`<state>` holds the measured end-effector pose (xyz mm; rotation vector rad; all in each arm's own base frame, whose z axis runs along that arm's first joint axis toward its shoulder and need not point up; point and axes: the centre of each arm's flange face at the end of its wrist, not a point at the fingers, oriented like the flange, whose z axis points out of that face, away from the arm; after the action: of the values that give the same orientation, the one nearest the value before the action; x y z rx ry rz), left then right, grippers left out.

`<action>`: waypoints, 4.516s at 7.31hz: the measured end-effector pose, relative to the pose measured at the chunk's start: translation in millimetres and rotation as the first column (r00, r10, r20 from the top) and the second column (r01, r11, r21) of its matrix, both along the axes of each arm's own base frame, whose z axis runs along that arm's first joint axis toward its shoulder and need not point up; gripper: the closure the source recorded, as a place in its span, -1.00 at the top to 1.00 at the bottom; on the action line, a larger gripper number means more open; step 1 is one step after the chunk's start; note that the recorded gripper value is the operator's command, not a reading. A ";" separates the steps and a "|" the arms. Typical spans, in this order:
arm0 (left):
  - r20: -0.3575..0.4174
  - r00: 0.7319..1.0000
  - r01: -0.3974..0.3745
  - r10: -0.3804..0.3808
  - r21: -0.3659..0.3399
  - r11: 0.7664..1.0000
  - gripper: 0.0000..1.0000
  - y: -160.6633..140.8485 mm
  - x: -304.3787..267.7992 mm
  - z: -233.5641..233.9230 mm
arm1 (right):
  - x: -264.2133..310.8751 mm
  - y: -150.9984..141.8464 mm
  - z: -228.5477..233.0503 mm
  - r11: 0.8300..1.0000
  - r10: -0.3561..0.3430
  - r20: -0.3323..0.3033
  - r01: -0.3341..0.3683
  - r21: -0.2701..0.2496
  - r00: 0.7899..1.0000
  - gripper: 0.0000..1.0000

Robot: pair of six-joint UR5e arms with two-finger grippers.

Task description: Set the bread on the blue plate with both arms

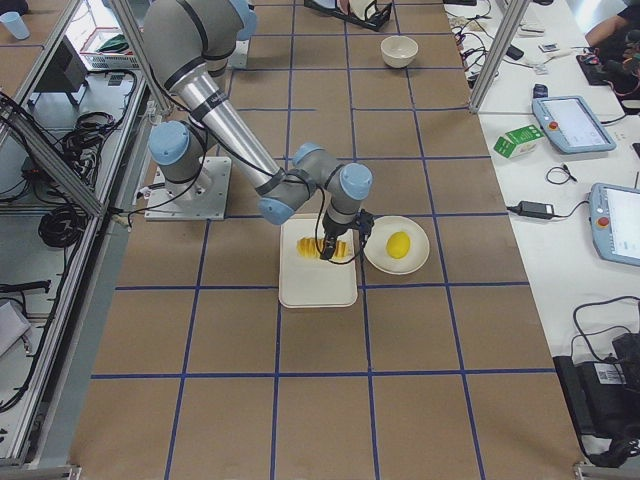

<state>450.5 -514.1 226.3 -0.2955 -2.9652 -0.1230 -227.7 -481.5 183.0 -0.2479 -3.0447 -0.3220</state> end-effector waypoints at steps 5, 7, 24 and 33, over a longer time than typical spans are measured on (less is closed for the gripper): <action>-0.005 1.000 -0.012 0.012 0.003 1.000 -1.00 -0.6 2.0 12.4 | -4.6 -0.7 11.7 1.000 -0.003 -0.004 0.003 -0.011 1.000 -1.00; -0.012 1.000 -0.012 0.012 0.015 1.000 -1.00 3.6 -1.9 26.5 | -4.0 -9.9 46.7 0.998 0.011 -0.022 -0.012 -0.061 1.000 -1.00; -0.078 0.947 -0.316 0.313 -0.035 0.948 -1.00 -13.9 -560.5 87.1 | 282.0 -100.0 185.2 0.981 0.162 0.060 -0.155 -0.114 0.985 -1.00; -0.162 0.923 -0.376 0.348 -0.192 0.907 0.62 -24.5 -672.5 34.5 | 395.3 -95.7 165.9 0.985 0.127 0.157 -0.105 -0.140 0.979 -1.00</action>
<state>-222.0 -538.5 260.8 0.2218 -2.8484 0.2617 167.6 -577.2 348.9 -0.0508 -3.2316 -0.1421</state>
